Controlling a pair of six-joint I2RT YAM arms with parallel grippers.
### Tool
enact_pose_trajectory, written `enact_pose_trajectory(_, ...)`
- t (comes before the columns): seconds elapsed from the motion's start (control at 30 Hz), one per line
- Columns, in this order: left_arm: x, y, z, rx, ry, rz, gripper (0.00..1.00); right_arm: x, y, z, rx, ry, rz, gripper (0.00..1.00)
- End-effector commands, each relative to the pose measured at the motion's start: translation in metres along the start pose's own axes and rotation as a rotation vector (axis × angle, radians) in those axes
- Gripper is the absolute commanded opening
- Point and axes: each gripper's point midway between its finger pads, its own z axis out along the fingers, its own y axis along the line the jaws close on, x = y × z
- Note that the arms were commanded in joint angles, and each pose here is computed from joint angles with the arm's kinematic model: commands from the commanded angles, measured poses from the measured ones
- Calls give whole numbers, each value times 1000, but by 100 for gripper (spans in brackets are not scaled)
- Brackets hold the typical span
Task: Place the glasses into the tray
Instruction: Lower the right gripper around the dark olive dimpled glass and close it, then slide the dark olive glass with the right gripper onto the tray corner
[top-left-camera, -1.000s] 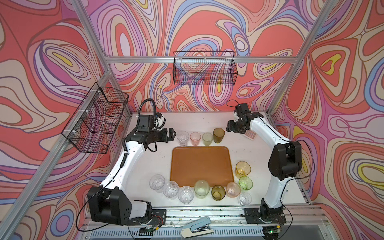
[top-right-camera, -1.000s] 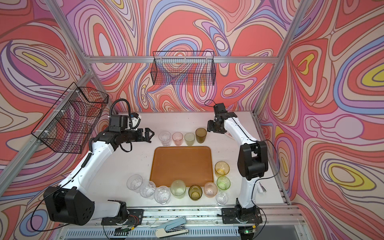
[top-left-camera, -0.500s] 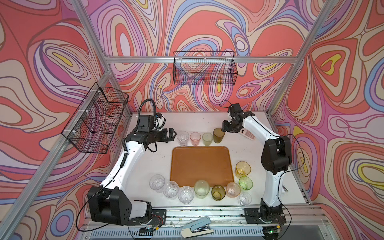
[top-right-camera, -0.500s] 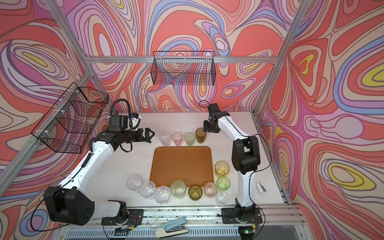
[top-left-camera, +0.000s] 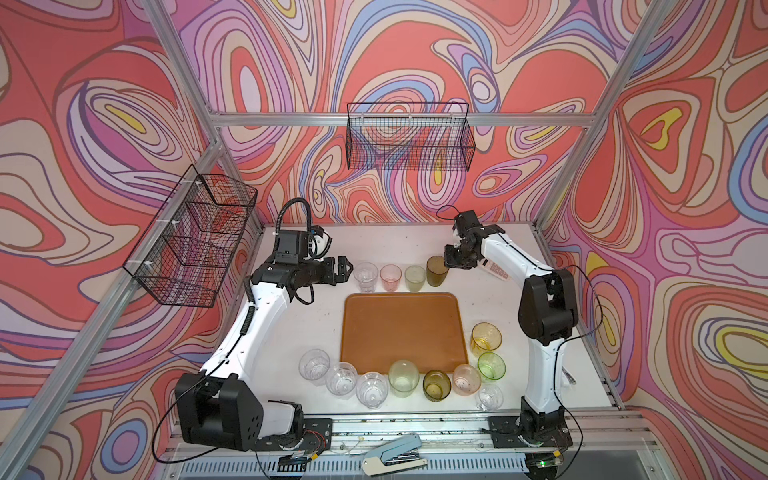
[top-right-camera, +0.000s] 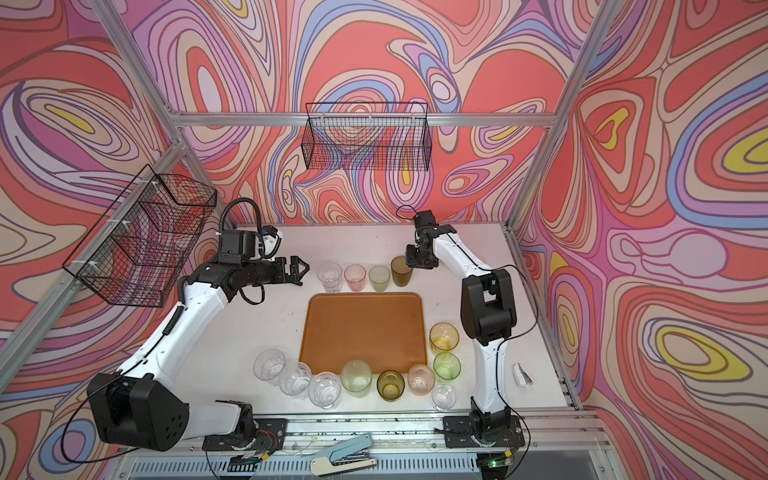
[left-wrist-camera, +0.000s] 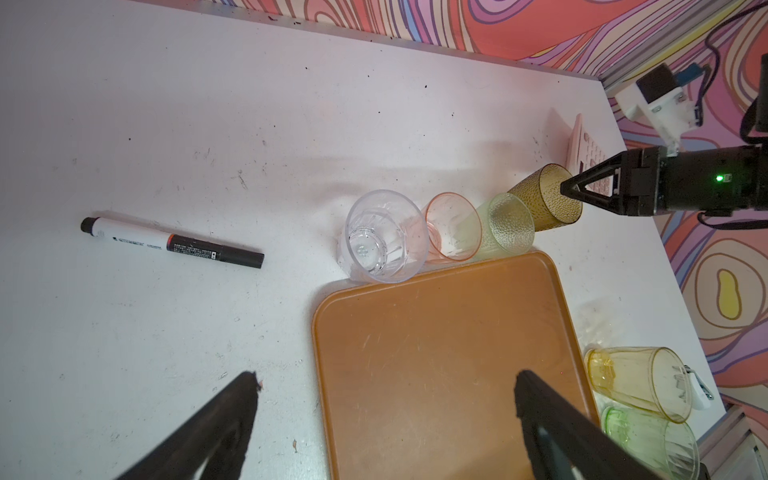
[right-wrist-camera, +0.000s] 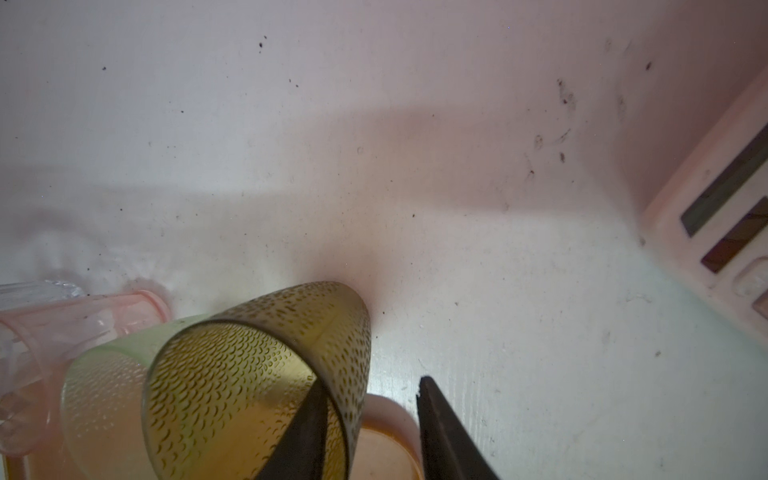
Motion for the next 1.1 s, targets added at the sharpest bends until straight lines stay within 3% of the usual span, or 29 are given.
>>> enact_pose_trajectory(0.0, 1, -1, 0, 12, -1, -6, 99, -2, 0, 1, 11, 0, -8, 34)
enact_pose_trajectory(0.8, 2, -1, 2, 15, 8, -12, 99, -7, -4, -14, 51, -25, -13, 1)
enact_pose_trajectory(1.07, 2, -2, 2, 19, 9, -13, 99, -7, -7, -35, 77, -37, -29, 0)
